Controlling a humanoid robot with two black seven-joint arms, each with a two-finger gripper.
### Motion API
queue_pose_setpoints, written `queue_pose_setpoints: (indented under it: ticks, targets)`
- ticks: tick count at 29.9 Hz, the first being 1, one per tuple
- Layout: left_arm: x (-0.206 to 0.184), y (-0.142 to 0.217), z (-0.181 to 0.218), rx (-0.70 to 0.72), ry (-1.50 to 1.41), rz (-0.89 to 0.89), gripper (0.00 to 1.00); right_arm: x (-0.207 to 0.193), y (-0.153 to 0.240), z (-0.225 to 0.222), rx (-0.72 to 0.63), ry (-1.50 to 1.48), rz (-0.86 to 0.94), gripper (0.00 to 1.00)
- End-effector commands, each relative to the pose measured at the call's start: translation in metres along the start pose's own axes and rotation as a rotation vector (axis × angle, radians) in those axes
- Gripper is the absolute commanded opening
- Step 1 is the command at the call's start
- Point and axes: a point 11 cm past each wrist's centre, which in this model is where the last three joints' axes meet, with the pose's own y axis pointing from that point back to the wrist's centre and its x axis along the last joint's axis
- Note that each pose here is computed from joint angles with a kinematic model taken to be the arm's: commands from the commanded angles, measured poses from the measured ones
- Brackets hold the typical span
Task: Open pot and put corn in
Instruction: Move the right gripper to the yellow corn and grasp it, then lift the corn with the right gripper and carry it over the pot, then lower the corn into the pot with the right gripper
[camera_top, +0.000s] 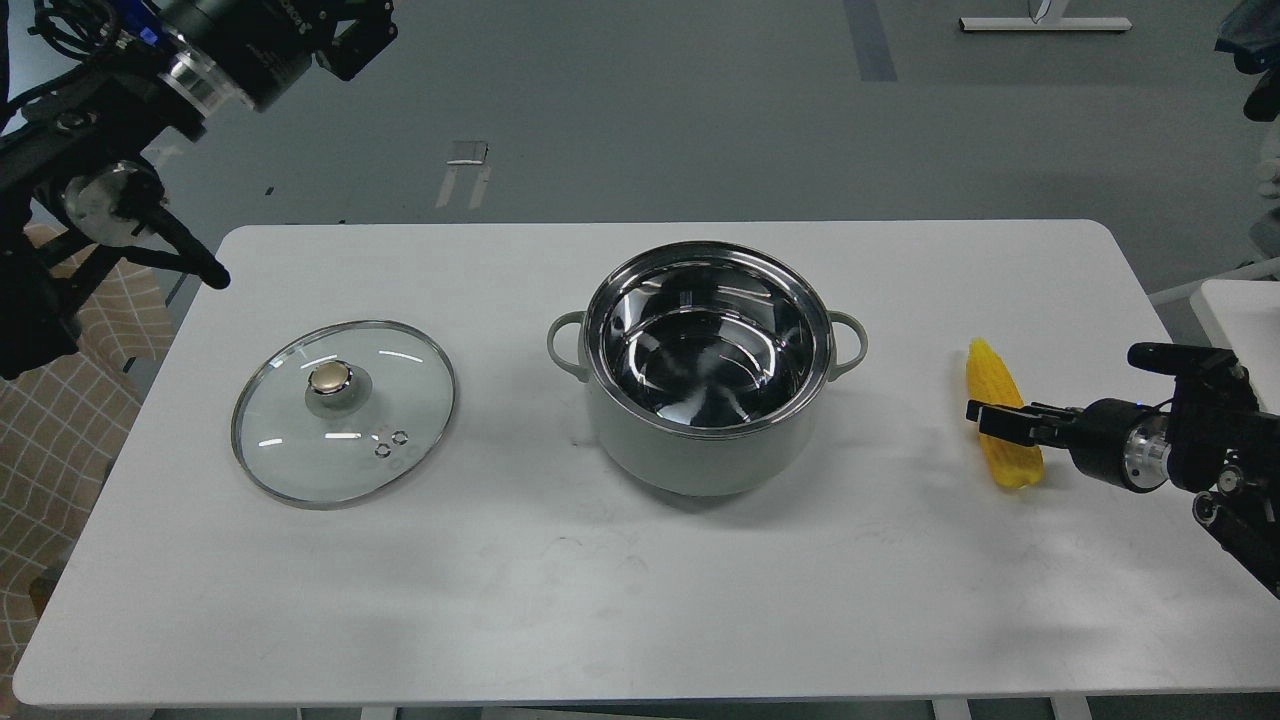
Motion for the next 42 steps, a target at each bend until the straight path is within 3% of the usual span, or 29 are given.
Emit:
queue_pose_setpoints:
  ticks: [1, 7, 11, 19, 24, 29, 33, 42]
  targets:
    - [0.001, 0.001, 0.001, 0.000, -0.001, 0.001, 0.91, -0.006, -0.010, -0.012, 0.025, -0.008, -0.009, 0.21]
    - [0.001, 0.000, 0.001, -0.003, 0.001, 0.002, 0.91, 0.006, -0.006, -0.011, 0.023, 0.007, 0.006, 0.05]
    - [0.001, 0.001, 0.001, -0.002, 0.001, 0.002, 0.91, 0.018, 0.003, -0.010, 0.024, 0.025, 0.026, 0.02]
    - [0.002, 0.000, 0.004, -0.012, 0.001, 0.007, 0.91, 0.151, 0.041, -0.056, 0.082, 0.189, 0.239, 0.03]
    - [0.002, 0.000, 0.003, -0.012, 0.001, 0.009, 0.91, 0.184, 0.032, -0.121, 0.184, 0.270, 0.234, 0.03]
    - [0.002, 0.000, 0.004, -0.012, -0.001, 0.010, 0.91, 0.186, 0.009, -0.188, 0.274, 0.392, 0.185, 0.04]
    - [0.002, 0.000, 0.003, -0.012, 0.001, 0.009, 0.91, 0.162, -0.010, -0.234, 0.351, 0.486, 0.106, 0.04]
    - [0.001, -0.001, 0.002, -0.012, 0.003, 0.007, 0.91, 0.112, -0.018, -0.261, 0.414, 0.597, -0.063, 0.06]
